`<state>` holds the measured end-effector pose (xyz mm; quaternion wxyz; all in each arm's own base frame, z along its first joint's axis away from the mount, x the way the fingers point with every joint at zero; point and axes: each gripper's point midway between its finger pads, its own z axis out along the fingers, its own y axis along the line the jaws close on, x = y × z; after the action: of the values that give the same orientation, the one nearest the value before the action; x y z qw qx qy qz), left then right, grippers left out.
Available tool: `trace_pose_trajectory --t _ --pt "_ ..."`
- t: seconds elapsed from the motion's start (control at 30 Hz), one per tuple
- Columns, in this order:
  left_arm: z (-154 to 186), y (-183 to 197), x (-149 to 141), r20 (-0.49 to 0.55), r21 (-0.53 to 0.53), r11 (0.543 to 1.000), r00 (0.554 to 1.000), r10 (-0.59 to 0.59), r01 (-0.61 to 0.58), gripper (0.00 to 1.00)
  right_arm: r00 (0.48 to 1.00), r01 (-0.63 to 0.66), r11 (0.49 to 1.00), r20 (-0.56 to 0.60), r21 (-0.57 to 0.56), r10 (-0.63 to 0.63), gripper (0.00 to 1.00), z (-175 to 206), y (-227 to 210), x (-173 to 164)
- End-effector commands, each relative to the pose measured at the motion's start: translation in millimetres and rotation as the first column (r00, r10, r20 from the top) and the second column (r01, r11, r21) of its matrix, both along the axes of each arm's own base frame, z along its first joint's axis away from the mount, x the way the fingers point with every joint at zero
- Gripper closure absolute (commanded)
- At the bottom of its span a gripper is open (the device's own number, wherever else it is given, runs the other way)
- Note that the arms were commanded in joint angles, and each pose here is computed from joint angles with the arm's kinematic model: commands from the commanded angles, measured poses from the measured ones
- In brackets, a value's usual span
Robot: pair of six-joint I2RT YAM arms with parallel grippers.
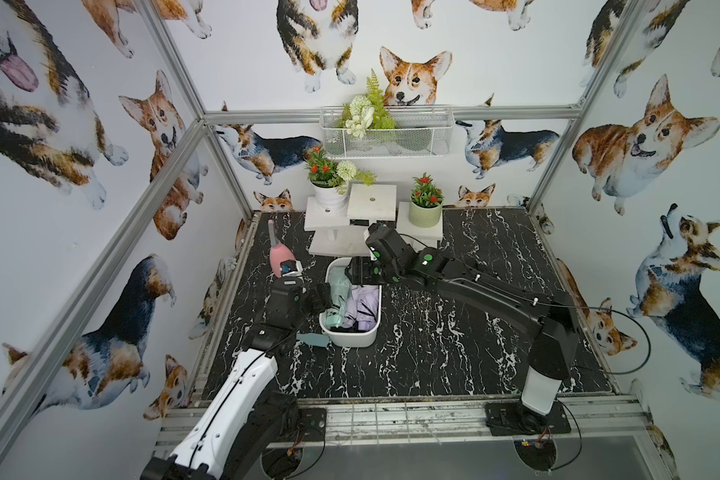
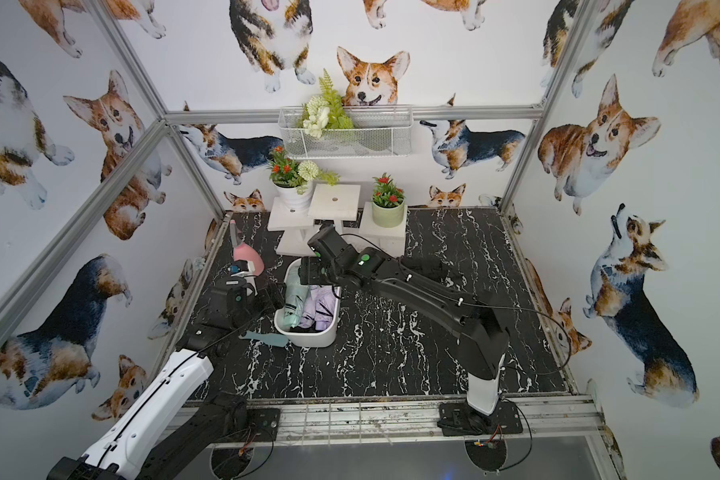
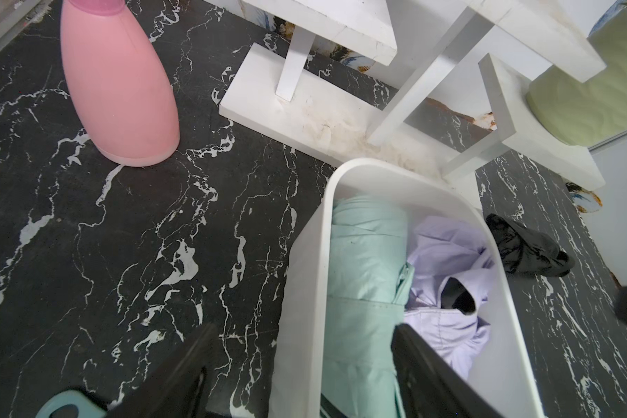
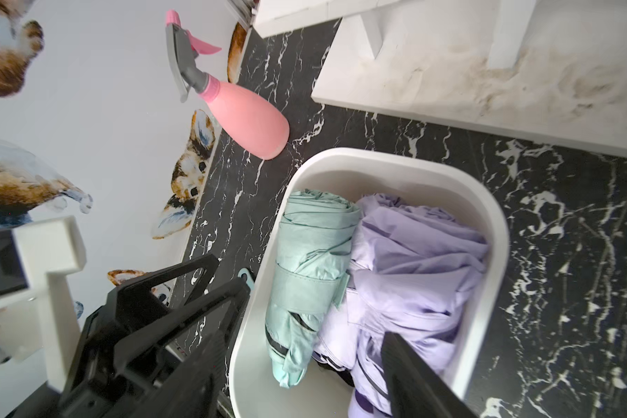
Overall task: Put the umbrella into the storage box
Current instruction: Place the umbrella in the storage box.
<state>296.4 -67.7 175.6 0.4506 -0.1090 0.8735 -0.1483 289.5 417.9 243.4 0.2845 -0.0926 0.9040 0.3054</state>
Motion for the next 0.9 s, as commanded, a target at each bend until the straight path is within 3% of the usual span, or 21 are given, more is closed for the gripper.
trace_pose_trajectory --t 0.0,0.17,0.3,0.47,0.7,0.87 --pt "1.6 -3.1 1.4 0.012 0.003 1.0 1.0 -0.025 0.025 0.19 0.999 0.03 0.997 0.034 -0.064 -0.028 0.28 -3.4 -41.2 13.5" --pt "-0.4 -11.9 3.4 0.009 -0.006 0.997 0.997 -0.071 0.072 0.2 0.998 -0.019 0.97 0.059 -0.241 0.035 0.29 -22.4 -104.8 23.0" --pt "-6.7 -18.9 6.4 -0.017 -0.012 0.994 0.994 -0.105 0.104 0.2 0.977 -0.144 0.875 0.076 -0.462 0.201 0.28 -44.5 -146.3 30.4" --pt "-9.5 -23.4 8.5 -0.033 -0.013 0.992 0.992 -0.124 0.124 0.21 0.968 -0.215 0.82 -0.002 -0.53 0.253 0.26 -73.4 -196.9 49.6" --pt "-7.1 -23.2 8.3 -0.018 -0.012 0.992 0.992 -0.124 0.124 0.2 0.925 -0.314 0.704 -0.038 -0.637 0.379 0.22 -113.9 -237.2 72.0" --pt "-8.8 -25.4 7.6 -0.021 -0.019 0.991 0.991 -0.133 0.133 0.21 0.906 -0.354 0.578 -0.117 -0.735 0.407 0.19 -132.7 -256.2 90.3"
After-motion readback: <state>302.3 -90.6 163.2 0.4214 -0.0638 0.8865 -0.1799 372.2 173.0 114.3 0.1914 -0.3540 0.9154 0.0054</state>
